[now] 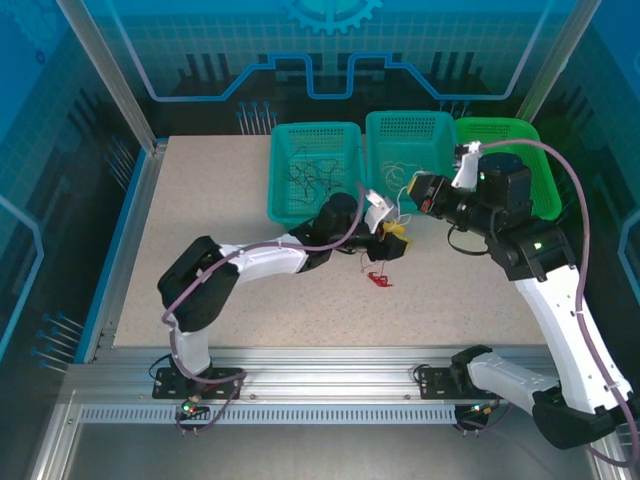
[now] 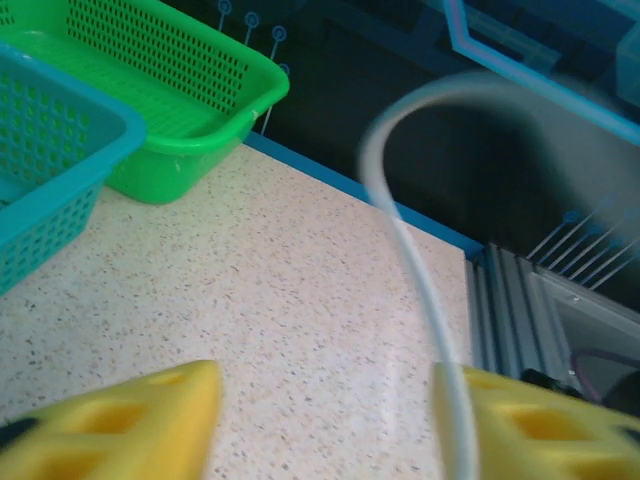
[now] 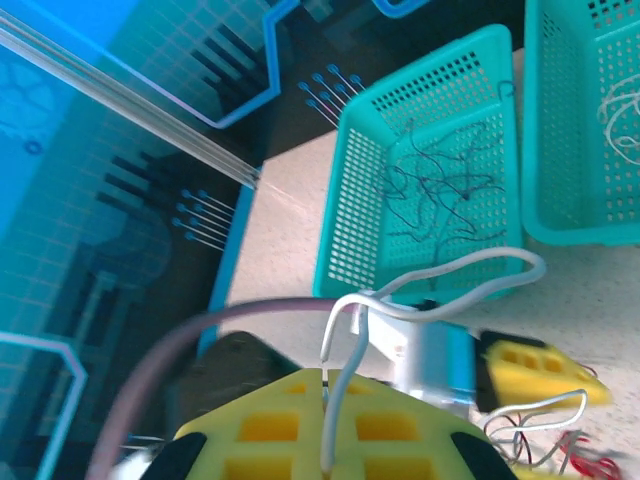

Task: Untangle the cables

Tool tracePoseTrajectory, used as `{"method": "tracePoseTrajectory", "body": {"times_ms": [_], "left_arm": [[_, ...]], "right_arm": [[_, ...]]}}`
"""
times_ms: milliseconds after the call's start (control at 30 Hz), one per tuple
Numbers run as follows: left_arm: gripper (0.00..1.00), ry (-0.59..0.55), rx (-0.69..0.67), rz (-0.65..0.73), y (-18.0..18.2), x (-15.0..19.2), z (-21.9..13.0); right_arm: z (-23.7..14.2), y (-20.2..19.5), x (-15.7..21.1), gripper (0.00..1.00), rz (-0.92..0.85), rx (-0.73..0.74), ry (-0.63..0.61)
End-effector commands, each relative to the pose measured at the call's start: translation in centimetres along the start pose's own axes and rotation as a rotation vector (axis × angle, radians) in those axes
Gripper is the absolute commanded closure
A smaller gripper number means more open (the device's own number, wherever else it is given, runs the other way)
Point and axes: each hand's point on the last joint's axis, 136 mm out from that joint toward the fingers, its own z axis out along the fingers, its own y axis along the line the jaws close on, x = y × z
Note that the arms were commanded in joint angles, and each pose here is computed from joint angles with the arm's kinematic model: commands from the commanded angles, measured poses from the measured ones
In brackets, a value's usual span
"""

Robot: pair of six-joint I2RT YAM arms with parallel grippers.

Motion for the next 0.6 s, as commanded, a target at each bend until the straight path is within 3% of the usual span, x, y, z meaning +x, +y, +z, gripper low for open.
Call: {"method": "tracePoseTrajectory", "body": {"times_ms": [0, 67, 200, 467, 567], "left_arm": [[0.83, -0.052, -0.038, -0.079, 1.8, 0.5, 1.2], [0.97, -0.012, -0.087, -0.130, 3.1, 2.9, 1.3], [0.97, 0.051, -0.187, -0.169, 4.8, 7.2, -0.1], [0.92, 0.134, -0.292, -0.219, 5.9, 13.1, -3.7], [0.81, 0.138, -0.305, -0.245, 6.1, 14.4, -4.5]], "right_arm": [[-2.3, 2.8, -2.3, 1.00, 0.049, -0.070, -0.080], [-3.7, 3.1, -3.9, 1.00, 0.076, -0.059, -0.148], [-7.3, 2.8, -7.7, 1.00, 0.115, -0.017, -0.313], [-12.2, 5.0, -14.8, 1.00, 0.029, -0.023, -0.565], [-13.6, 6.3, -17.0, 1.00, -0.015, -0.028, -0.626]]}}
